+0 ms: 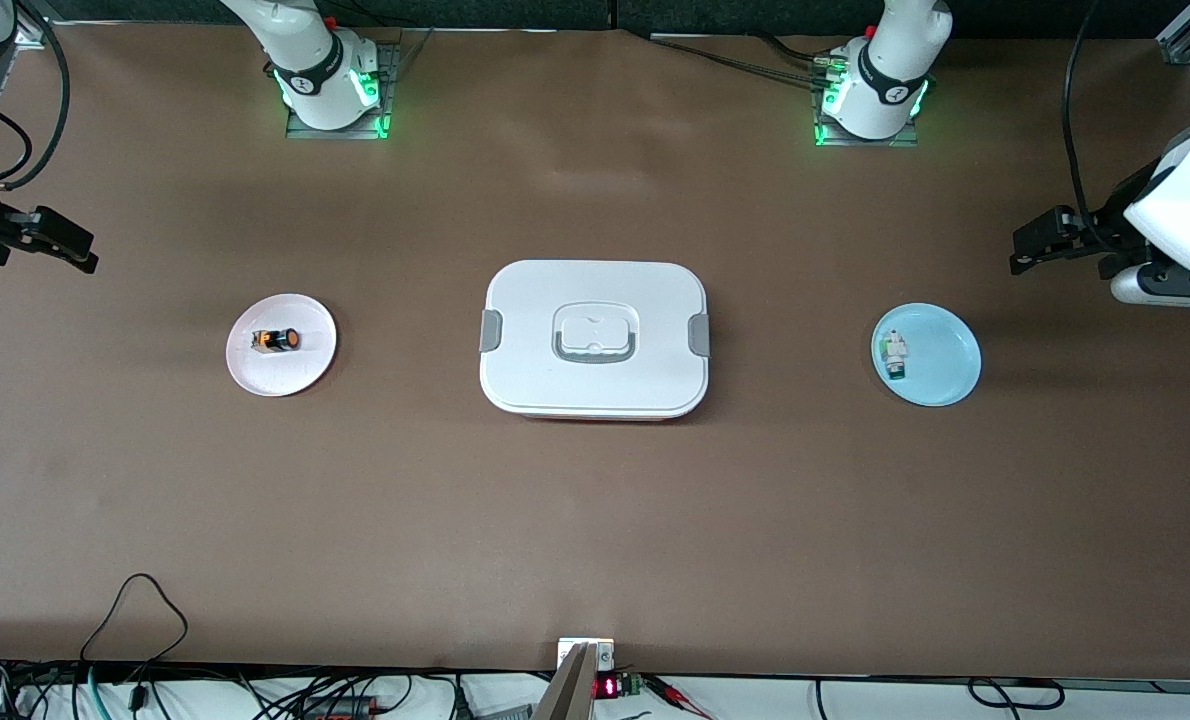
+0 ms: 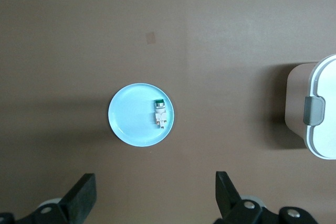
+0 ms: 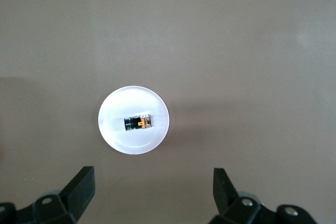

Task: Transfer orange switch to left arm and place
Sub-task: 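Move the right gripper toward the black-orange switch on the white plate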

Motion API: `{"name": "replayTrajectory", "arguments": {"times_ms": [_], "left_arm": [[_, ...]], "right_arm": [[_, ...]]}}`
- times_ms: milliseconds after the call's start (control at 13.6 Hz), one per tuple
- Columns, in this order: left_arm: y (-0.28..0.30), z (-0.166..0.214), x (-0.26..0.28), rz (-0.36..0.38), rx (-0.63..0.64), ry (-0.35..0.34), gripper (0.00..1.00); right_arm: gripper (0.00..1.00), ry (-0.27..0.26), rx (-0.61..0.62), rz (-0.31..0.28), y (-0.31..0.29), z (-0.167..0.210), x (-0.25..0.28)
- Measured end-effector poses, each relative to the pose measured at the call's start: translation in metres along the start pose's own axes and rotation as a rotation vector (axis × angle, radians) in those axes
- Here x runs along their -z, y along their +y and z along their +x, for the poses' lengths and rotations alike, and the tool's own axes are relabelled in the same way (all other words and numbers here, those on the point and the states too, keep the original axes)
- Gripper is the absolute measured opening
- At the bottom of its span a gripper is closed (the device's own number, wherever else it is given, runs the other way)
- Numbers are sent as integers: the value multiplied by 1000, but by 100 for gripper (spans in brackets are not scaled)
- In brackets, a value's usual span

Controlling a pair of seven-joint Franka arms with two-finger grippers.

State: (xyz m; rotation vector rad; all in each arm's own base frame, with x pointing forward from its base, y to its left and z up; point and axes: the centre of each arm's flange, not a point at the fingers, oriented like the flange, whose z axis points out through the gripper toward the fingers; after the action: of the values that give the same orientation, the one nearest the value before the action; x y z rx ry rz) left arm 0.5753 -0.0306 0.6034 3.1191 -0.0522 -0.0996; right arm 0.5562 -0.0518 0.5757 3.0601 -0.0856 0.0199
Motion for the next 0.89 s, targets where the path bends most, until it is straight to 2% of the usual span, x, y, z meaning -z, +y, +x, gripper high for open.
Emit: {"name": "replayTrajectory", "arguments": {"times_ms": [516, 885], "left_arm": [[0, 0, 0, 0, -3, -1, 100], [0, 0, 0, 0, -3, -2, 100]], "right_arm": [[100, -5, 4, 2, -3, 3, -3], [100, -81, 14, 7, -8, 22, -52]]}}
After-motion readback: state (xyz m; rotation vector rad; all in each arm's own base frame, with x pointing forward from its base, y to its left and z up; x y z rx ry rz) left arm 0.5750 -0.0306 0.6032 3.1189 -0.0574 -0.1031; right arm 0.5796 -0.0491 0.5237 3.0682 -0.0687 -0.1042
